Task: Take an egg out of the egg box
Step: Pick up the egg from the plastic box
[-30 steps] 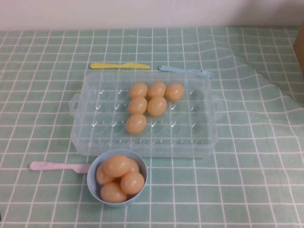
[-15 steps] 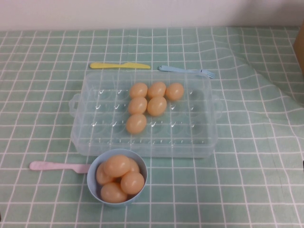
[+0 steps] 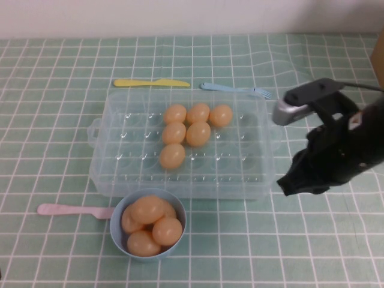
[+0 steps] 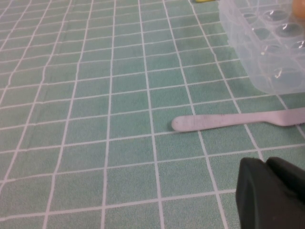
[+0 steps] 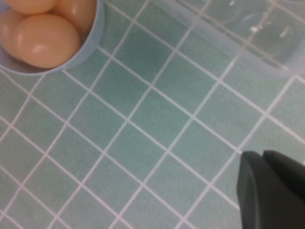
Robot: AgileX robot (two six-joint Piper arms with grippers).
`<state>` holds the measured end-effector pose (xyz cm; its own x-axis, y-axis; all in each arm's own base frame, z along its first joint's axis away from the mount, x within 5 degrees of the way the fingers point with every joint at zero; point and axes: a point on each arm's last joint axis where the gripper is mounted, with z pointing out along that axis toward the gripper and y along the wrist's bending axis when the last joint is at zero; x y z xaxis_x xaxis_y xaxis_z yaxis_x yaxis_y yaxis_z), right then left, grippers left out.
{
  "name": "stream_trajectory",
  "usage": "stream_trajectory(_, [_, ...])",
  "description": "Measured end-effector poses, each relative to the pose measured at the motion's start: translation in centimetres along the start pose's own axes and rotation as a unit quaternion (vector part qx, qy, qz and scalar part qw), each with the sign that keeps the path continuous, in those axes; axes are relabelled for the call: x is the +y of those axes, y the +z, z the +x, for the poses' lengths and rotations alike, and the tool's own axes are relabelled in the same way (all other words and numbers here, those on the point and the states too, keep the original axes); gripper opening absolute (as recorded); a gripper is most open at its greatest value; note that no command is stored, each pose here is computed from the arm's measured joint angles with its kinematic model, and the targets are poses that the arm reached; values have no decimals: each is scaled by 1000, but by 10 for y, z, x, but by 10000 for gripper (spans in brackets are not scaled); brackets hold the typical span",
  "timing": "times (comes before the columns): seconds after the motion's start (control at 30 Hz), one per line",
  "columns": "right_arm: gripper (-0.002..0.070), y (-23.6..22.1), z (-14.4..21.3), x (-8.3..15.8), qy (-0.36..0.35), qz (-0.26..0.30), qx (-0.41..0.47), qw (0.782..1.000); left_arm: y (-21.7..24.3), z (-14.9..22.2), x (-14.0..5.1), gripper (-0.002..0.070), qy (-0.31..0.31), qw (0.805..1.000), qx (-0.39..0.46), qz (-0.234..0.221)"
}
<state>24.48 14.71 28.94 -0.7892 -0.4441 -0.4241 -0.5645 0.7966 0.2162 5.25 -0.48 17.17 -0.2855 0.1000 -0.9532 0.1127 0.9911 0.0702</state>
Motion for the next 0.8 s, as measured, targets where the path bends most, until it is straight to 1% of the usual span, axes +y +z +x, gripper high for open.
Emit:
stream_trajectory(0.13, [-17,19,-30,13,-43,1,23,999,0,0,0,-3,0,1000,0,0])
stream_trajectory(0.2, [-17,27,-42,17,-40,-1,24,999,0,0,0,-3,0,1000,0,0])
stream_trajectory(0.3, [-16,36,-60,17,-21,4,20,1000,0,0,0,-3,0,1000,0,0])
stream_trajectory(0.4, [12,43,-78,14,4,14,11,1000,0,0,0,-3,0,1000,0,0])
stream_trajectory(0.5, [92,50,-94,10,34,31,-1,999,0,0,0,-3,0,1000,0,0])
stream_trajectory(0.67, [307,65,-123,2,101,49,-41,993,0,0,0,-3,0,1000,0,0])
stream_trajectory(0.77, [399,80,-139,-8,151,51,-69,985,0,0,0,-3,0,1000,0,0])
stream_trajectory(0.8, [416,84,-143,-10,161,50,-76,983,0,0,0,-3,0,1000,0,0])
